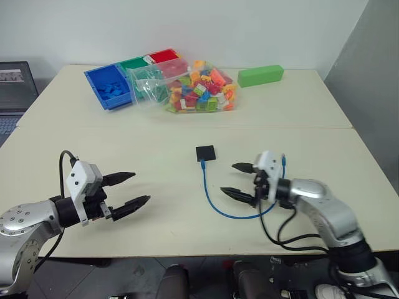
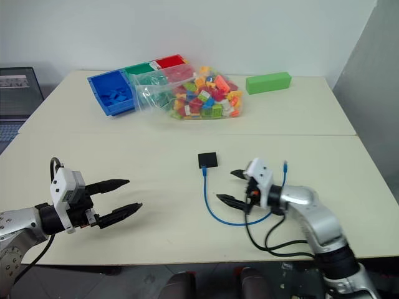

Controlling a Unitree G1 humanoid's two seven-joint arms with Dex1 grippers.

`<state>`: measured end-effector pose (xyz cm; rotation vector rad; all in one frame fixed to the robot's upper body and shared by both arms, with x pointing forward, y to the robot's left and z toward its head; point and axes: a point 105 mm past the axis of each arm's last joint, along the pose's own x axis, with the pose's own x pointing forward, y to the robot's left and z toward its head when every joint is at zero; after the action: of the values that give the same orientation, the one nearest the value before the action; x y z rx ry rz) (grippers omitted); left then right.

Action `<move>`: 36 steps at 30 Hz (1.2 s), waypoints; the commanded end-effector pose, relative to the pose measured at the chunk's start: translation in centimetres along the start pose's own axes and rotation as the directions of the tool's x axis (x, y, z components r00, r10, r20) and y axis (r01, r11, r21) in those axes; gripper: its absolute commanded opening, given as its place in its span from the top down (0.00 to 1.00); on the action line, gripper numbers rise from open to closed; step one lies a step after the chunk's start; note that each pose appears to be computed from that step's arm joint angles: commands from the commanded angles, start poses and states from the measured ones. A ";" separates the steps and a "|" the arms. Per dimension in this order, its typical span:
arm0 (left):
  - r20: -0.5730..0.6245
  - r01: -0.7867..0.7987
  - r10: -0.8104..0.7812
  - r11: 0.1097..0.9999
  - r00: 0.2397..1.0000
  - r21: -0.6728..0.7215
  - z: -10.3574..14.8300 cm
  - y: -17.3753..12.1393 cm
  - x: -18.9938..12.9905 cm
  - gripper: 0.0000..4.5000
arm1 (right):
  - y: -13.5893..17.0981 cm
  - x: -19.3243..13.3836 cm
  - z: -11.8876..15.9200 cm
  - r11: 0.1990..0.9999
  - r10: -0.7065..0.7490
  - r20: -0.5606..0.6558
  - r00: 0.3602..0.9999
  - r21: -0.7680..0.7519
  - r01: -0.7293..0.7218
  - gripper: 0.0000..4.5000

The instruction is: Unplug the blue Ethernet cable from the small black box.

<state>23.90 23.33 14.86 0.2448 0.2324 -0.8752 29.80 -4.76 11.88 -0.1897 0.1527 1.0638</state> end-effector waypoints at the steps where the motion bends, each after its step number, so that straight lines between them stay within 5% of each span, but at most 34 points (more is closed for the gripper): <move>1: -0.030 0.054 -0.052 0.997 0.998 0.059 0.5 -0.4 -0.3 0.00 | 0.4 3.1 -0.2 0.995 -0.094 -0.053 0.994 0.038 0.096 0.01; 17: -0.030 0.057 -0.054 0.993 0.998 0.106 0.9 0.0 0.3 0.00 | -1.1 8.2 -1.7 0.947 -0.295 -0.185 0.938 0.079 0.313 0.01; 20: -0.030 0.056 -0.053 0.993 0.998 0.108 0.8 0.0 0.3 0.00 | -1.3 8.4 -2.0 0.944 -0.303 -0.196 0.933 0.072 0.322 0.11; 30: -0.038 -0.017 0.019 0.997 0.999 0.073 0.5 1.2 0.7 0.00 | -3.0 8.0 -2.8 0.927 -0.342 -0.216 0.915 0.081 0.366 0.71; 34: -0.033 -0.077 0.077 0.997 0.997 -0.007 0.2 2.4 0.9 0.00 | -3.1 7.3 -1.2 0.961 -0.276 -0.135 0.952 -0.010 0.277 0.95; 36: -0.019 -0.083 0.082 0.996 0.996 -0.041 0.2 2.7 0.9 0.00 | -2.4 7.0 -0.1 0.977 -0.195 -0.069 0.978 -0.100 0.188 0.98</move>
<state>26.30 24.24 14.50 0.2574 0.2764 -0.7940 35.91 -0.31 9.01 -0.2699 0.2542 0.7818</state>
